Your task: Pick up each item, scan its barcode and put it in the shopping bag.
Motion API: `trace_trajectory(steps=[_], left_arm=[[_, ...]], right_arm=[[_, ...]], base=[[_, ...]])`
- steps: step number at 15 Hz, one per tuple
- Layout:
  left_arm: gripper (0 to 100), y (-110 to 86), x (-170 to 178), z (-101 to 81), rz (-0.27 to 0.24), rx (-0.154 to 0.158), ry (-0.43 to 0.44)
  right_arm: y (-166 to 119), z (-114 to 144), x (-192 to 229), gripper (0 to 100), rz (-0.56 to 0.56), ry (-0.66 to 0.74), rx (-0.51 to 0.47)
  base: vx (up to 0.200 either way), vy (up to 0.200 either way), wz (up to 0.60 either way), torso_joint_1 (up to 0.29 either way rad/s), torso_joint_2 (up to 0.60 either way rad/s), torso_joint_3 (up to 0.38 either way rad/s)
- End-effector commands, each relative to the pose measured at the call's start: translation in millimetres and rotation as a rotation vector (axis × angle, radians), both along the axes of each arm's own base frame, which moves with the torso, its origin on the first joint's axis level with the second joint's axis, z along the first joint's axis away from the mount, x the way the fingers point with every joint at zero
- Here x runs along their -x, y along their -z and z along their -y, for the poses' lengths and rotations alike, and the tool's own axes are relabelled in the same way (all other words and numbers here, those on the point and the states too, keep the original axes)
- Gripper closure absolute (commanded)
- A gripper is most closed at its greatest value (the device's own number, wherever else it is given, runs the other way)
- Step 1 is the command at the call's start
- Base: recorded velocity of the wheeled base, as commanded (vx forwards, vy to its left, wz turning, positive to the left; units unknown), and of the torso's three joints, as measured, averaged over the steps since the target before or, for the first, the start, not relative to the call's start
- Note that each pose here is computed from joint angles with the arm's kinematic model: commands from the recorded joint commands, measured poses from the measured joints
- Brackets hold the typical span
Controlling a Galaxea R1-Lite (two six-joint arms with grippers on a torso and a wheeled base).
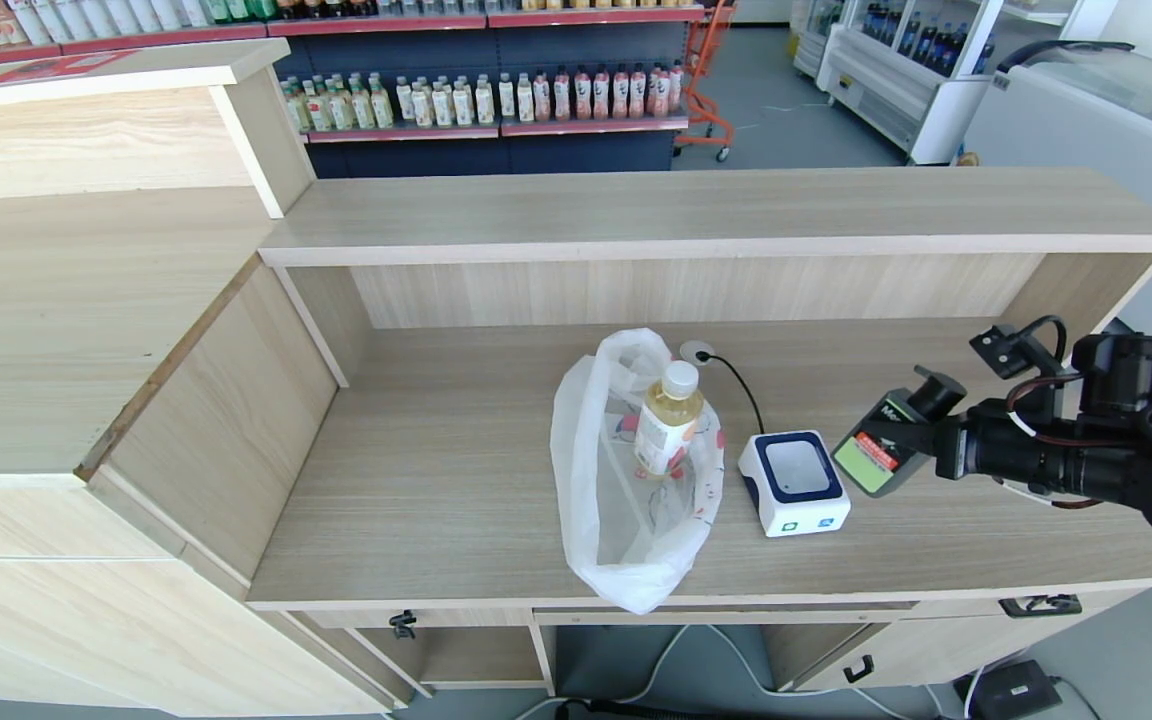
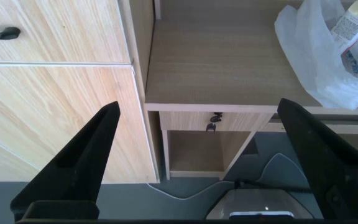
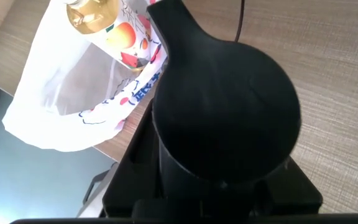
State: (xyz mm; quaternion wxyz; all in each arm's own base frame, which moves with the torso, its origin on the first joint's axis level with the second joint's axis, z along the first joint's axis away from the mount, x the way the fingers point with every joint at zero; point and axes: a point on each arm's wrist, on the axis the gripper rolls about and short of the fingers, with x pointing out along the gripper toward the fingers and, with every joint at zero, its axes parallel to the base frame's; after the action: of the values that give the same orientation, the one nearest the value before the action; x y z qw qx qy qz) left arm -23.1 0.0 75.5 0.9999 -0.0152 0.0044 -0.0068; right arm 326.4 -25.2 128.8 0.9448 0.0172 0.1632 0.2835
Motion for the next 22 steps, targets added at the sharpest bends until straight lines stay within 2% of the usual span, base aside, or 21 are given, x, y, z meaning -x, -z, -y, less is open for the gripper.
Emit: trace_trajectory(steps=[1,14,22], left_arm=[[0,0.1,0.0,0.0,-0.001,0.000,0.000],[0,0.1,0.0,0.0,-0.001,0.000,0.000],[0,0.0,0.0,0.0,0.001,0.000,0.000]], right_arm=[[2.9,-0.3,-0.5,100,-0.008,-0.002,0.001],[14.9,-1.5,-6.8,100,-0.043,-0.005,-0.002],[19.9,-16.1,-25.5,100,-0.038,-0.047,-0.001]], base=[[0.000,0.000,0.00,0.000,0.00,0.000],[0.000,0.000,0.00,0.000,0.00,0.000],[0.000,0.000,0.00,0.000,0.00,0.000]])
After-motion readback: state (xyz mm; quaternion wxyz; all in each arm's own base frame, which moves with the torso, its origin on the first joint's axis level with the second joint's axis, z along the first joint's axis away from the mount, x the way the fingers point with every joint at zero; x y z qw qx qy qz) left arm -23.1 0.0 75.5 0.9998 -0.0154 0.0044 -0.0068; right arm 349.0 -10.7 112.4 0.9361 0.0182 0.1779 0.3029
